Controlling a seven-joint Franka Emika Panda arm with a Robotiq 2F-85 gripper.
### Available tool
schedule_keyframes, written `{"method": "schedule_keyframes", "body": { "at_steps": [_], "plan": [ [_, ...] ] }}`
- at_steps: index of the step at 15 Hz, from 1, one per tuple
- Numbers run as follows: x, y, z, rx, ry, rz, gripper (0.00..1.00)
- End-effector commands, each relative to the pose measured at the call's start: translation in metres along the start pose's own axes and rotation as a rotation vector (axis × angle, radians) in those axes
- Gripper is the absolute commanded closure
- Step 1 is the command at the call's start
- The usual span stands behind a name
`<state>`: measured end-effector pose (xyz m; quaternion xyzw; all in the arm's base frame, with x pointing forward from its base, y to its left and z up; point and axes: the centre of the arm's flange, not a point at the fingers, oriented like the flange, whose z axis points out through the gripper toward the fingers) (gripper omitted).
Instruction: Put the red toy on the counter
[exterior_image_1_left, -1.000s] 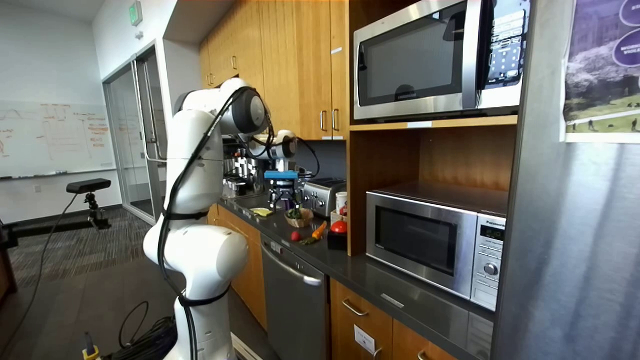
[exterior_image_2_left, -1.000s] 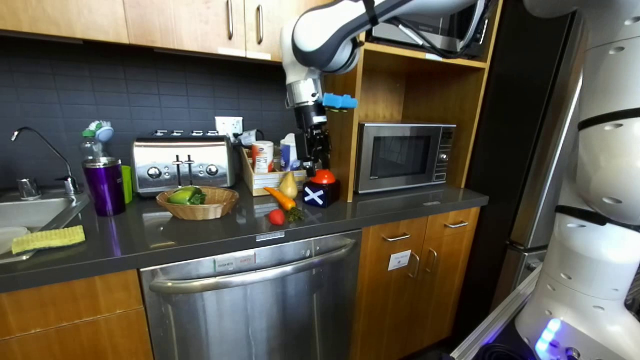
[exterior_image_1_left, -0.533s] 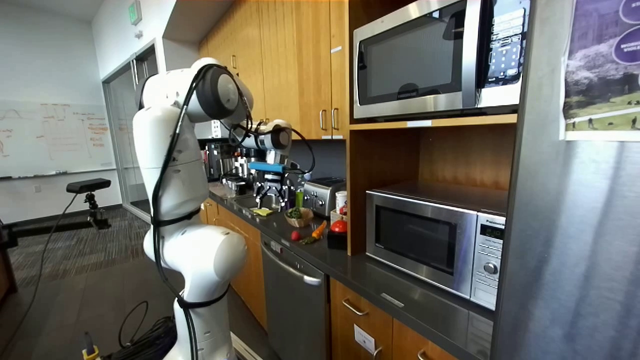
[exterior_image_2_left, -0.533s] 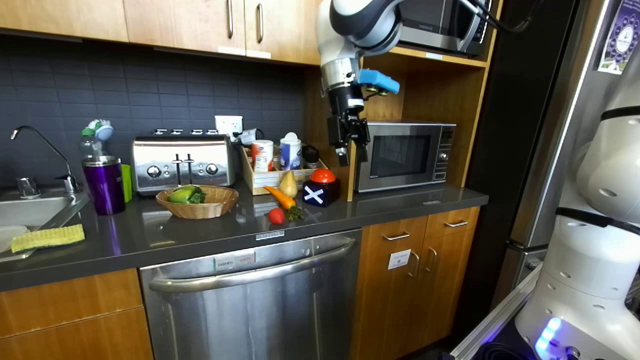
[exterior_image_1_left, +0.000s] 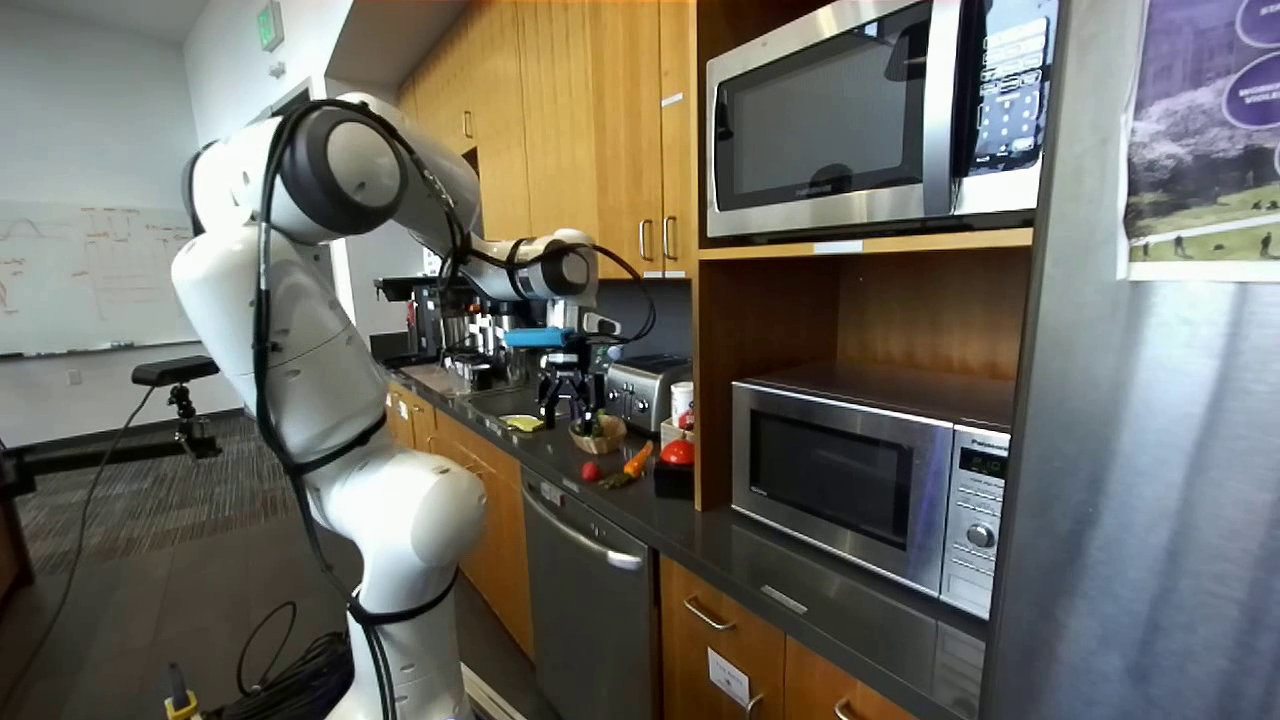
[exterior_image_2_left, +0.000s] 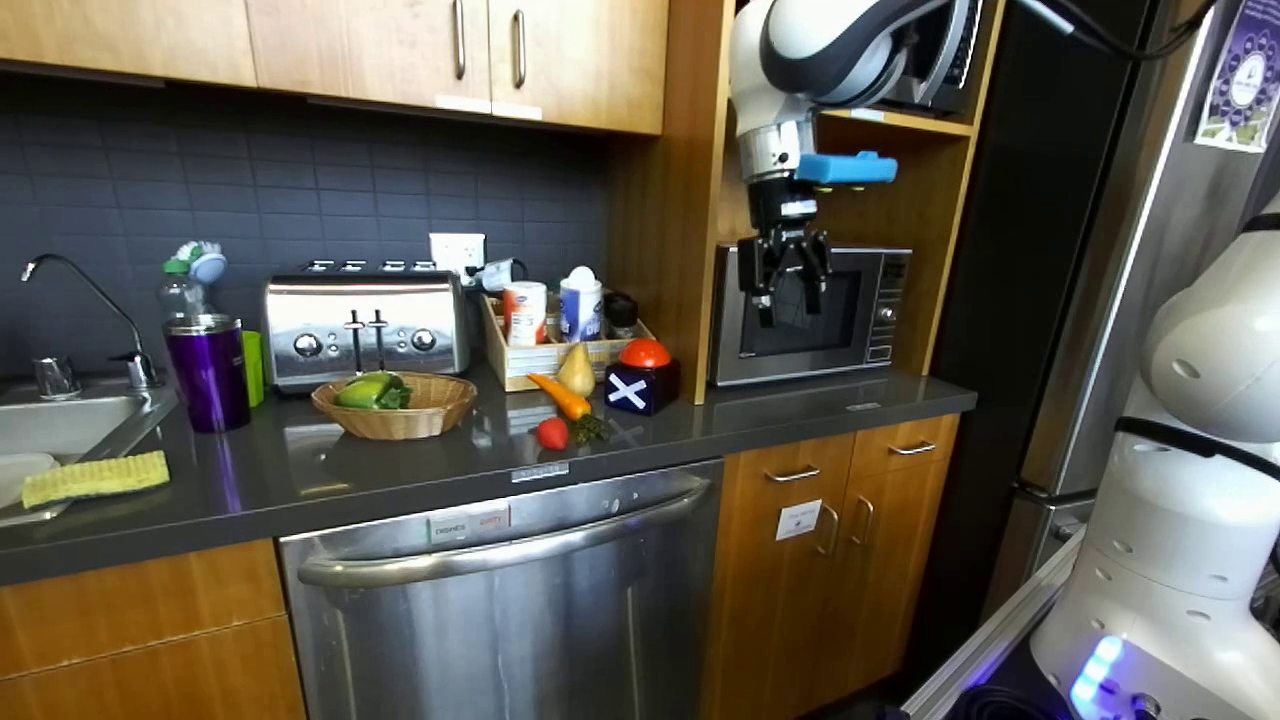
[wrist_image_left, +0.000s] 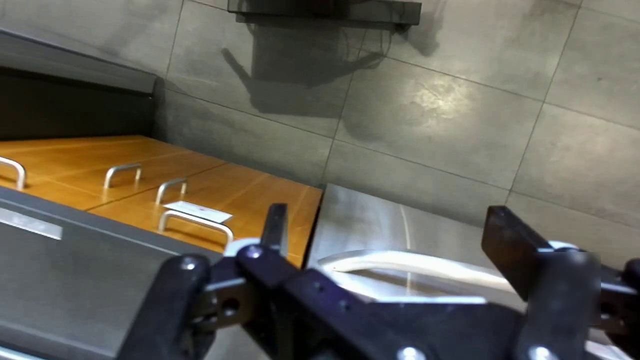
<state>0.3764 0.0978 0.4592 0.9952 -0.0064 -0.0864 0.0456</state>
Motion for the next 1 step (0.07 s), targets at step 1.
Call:
{"method": "schedule_keyframes", "body": {
  "at_steps": [1],
  "plan": [
    [-0.0059, 0.0128, 0.0001, -0.005, 0.01, 0.047, 0.0]
  ]
}}
